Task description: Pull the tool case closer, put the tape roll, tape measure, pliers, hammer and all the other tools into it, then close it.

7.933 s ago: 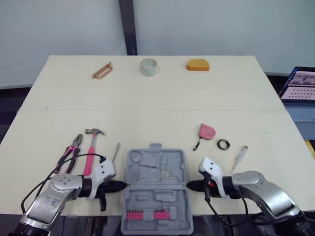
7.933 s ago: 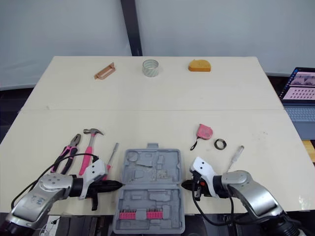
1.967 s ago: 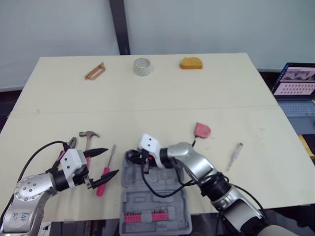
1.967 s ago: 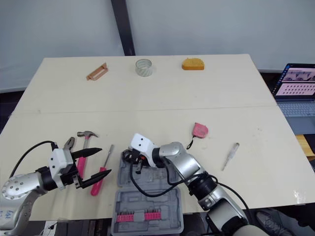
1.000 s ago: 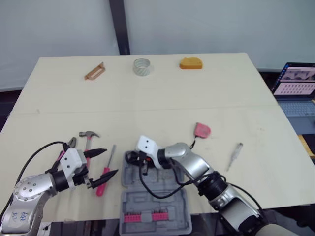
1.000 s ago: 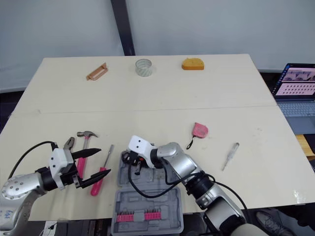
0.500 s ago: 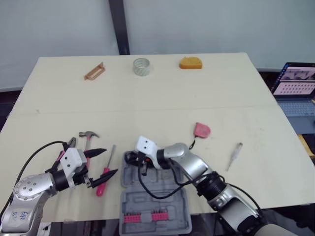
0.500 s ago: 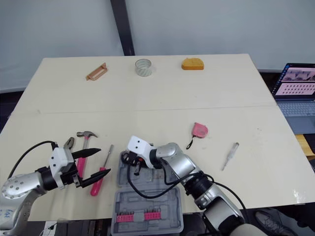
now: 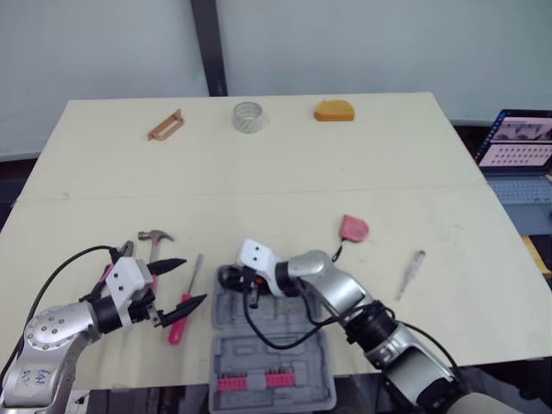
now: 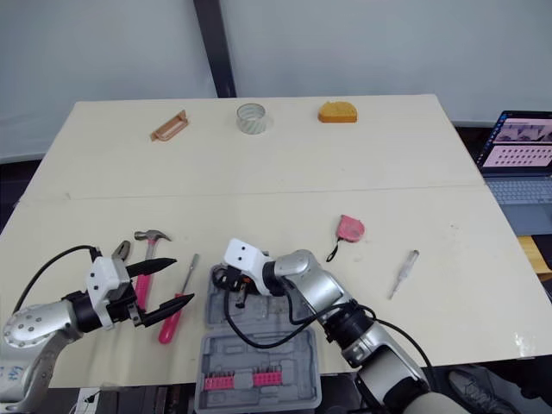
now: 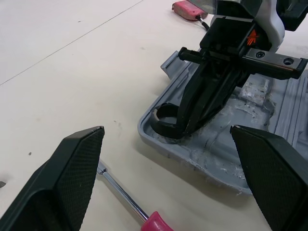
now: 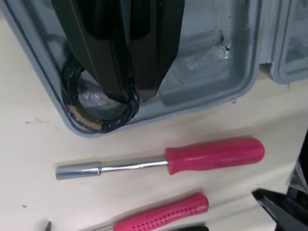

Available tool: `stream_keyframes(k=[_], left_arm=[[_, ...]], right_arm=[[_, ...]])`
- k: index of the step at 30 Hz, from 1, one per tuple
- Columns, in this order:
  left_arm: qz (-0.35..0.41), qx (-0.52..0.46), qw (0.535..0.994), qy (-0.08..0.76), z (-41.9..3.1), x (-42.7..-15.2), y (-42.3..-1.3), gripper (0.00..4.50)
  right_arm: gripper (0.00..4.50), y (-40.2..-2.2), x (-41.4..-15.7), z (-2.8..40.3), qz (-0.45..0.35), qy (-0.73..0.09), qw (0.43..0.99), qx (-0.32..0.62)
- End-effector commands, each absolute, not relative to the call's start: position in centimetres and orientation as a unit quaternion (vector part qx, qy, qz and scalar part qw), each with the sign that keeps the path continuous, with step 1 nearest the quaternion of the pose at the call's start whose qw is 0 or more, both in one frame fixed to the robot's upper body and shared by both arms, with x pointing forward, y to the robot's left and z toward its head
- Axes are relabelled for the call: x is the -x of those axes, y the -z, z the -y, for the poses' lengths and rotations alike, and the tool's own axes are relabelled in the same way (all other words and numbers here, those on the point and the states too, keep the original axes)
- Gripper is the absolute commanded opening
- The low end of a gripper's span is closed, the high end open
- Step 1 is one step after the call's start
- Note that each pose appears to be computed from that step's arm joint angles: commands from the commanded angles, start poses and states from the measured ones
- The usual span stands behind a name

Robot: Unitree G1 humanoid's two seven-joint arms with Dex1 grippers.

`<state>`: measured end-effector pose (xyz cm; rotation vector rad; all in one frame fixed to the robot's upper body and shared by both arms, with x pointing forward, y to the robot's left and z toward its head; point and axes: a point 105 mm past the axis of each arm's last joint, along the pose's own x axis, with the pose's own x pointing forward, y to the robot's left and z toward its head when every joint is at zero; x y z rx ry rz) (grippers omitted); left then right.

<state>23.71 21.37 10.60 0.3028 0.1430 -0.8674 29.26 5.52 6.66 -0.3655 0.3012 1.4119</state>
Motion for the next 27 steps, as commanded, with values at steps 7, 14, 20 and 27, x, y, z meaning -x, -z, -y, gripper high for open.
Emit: stream_keyframes(k=[7,14,20,27], left_arm=[[-0.052,-0.159,0.890,0.424,-21.0,-23.7,-11.7,4.50],[-0.053,-0.158,0.890,0.424,-21.0,-23.7,-11.7,4.50],[-0.054,-0.156,0.891,0.424,-21.0,-23.7,-11.6,4.50],[-0.054,-0.155,0.891,0.422,-21.1,-23.7,-11.5,4.50]], right_arm=[[0.02,-7.8,-29.5,-6.6,-0.111,-0.646,0.737,0.163],[2.49,-8.1,-29.4,-6.7,-0.106,-0.650,0.736,0.157],[4.46,-8.6,-29.1,-6.6,-0.101,-0.657,0.732,0.151],[4.46,-9.3,-28.7,-6.4,-0.095,-0.666,0.725,0.144]])
